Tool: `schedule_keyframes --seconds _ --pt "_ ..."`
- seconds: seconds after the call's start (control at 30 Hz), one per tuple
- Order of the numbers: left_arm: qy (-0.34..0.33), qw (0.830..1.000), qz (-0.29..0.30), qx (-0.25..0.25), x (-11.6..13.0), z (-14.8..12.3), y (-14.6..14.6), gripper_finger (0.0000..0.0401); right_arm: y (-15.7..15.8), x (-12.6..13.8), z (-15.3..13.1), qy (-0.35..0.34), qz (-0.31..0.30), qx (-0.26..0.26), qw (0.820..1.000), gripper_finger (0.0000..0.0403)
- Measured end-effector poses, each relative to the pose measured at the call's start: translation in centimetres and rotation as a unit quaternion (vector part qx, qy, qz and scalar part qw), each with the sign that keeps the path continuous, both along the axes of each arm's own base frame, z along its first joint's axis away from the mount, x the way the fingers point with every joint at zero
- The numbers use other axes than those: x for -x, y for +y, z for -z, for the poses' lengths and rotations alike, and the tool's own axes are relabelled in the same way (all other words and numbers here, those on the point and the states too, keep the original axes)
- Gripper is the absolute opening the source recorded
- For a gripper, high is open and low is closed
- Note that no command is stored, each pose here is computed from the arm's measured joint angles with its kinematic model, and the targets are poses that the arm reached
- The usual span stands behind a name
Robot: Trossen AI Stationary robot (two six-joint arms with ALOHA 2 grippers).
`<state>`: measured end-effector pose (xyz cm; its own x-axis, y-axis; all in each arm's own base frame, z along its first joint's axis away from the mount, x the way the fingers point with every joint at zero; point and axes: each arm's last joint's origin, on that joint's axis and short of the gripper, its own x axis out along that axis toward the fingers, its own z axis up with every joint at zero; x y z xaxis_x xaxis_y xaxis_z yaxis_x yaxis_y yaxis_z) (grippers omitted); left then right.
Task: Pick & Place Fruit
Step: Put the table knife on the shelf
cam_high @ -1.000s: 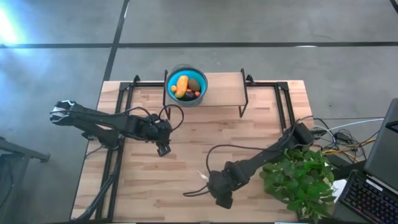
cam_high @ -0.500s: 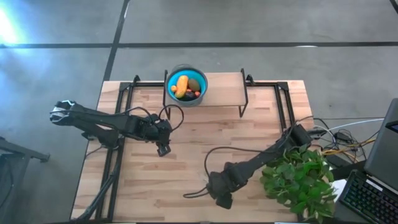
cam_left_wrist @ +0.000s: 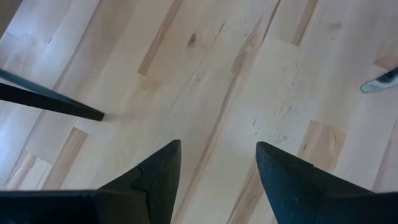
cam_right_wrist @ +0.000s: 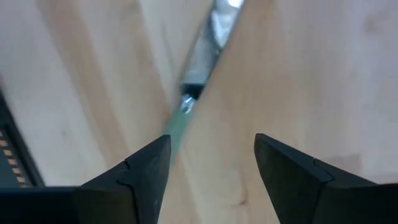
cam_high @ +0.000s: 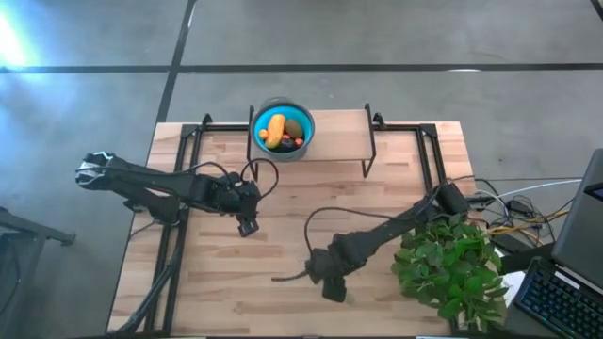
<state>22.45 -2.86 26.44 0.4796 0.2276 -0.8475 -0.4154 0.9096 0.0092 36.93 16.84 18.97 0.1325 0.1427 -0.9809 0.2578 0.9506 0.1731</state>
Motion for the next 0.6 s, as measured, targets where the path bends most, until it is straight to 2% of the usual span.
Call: schedule_keyframes --seconds 0.17,0.43,0.6 --pt "0.000 1.000 0.000 0.000 0.0 0.0 0.0 0.0213 -1.6 -0.7 0.0 -0.001 0.013 0.001 1.000 0.0227" --pt "0.000 1.000 0.000 0.000 0.0 0.0 0.0 0.0213 -3.2 -1.3 -0.2 -0.007 0.011 0.002 1.000 0.0254" --pt "0.000 1.000 -0.001 -0.002 0.0 0.0 0.0 0.0213 -4.3 -1.9 -0.2 -0.015 0.046 -0.004 0.999 0.0267"
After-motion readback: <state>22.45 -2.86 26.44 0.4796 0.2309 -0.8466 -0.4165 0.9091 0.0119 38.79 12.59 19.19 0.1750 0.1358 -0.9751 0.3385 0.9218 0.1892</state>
